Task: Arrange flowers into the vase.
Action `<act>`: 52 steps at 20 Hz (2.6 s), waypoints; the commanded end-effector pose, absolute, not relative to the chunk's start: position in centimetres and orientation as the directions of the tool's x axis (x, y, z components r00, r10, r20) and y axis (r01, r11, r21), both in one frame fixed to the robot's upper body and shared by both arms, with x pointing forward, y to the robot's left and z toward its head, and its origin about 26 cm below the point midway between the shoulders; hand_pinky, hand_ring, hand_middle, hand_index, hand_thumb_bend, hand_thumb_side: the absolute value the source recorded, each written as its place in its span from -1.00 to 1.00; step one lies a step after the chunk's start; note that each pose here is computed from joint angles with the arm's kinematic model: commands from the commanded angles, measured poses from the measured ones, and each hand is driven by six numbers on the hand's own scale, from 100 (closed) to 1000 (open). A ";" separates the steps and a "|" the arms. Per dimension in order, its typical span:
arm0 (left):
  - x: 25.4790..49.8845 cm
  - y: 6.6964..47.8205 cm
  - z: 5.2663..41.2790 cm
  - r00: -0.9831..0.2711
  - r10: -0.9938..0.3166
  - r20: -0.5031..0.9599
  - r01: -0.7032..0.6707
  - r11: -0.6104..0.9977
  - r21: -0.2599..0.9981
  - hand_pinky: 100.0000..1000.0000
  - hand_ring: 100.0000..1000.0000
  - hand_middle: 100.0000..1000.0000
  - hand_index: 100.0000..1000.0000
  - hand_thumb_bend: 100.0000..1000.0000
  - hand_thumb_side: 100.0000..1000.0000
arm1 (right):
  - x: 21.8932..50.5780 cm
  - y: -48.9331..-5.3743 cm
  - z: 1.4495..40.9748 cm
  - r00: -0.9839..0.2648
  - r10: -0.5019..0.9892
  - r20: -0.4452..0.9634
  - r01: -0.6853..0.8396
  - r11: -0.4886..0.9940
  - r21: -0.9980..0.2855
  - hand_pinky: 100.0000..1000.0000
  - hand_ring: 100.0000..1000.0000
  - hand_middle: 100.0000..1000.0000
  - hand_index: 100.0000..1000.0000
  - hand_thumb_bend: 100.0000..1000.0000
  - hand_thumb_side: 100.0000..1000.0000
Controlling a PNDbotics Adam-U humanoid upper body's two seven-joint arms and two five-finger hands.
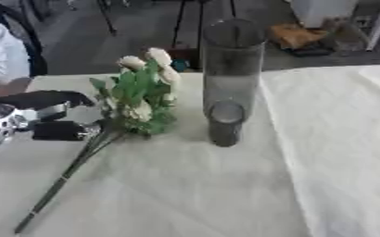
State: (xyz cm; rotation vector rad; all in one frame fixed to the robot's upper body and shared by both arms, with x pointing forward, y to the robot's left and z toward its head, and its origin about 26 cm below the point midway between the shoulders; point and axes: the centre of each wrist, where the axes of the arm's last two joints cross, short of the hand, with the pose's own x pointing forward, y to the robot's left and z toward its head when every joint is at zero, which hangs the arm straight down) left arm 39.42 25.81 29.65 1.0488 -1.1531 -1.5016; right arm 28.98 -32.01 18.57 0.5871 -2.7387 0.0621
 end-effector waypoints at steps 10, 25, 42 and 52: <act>42.2 25.6 28.4 -0.137 -0.987 -0.083 0.184 -0.107 0.977 1.00 1.00 1.00 1.00 -0.54 0.98 | 28.8 -31.9 19.3 -0.854 -0.396 0.339 -0.412 0.911 0.025 0.01 0.34 -0.01 0.45 -1.00 0.71; 45.3 25.4 25.5 -0.062 -0.992 -0.111 0.194 -0.121 0.974 1.00 1.00 1.00 1.00 -0.40 0.86 | 28.8 -32.0 19.2 -0.838 -0.399 0.372 -0.412 0.910 0.047 0.01 0.34 -0.02 0.44 -1.00 0.70; 45.5 24.8 25.1 -0.106 -0.989 -0.108 0.256 -0.131 0.958 1.00 1.00 1.00 1.00 -0.40 0.95 | 28.7 -32.3 19.4 -0.823 -0.412 0.391 -0.414 0.907 0.084 -0.01 0.32 -0.02 0.43 -1.00 0.66; 46.3 24.3 23.1 -0.099 -0.982 -0.158 0.289 -0.180 0.940 1.00 1.00 1.00 1.00 -0.20 0.76 | 28.8 -32.2 19.6 -0.816 -0.410 0.408 -0.414 0.906 0.084 0.00 0.32 -0.03 0.43 -1.00 0.66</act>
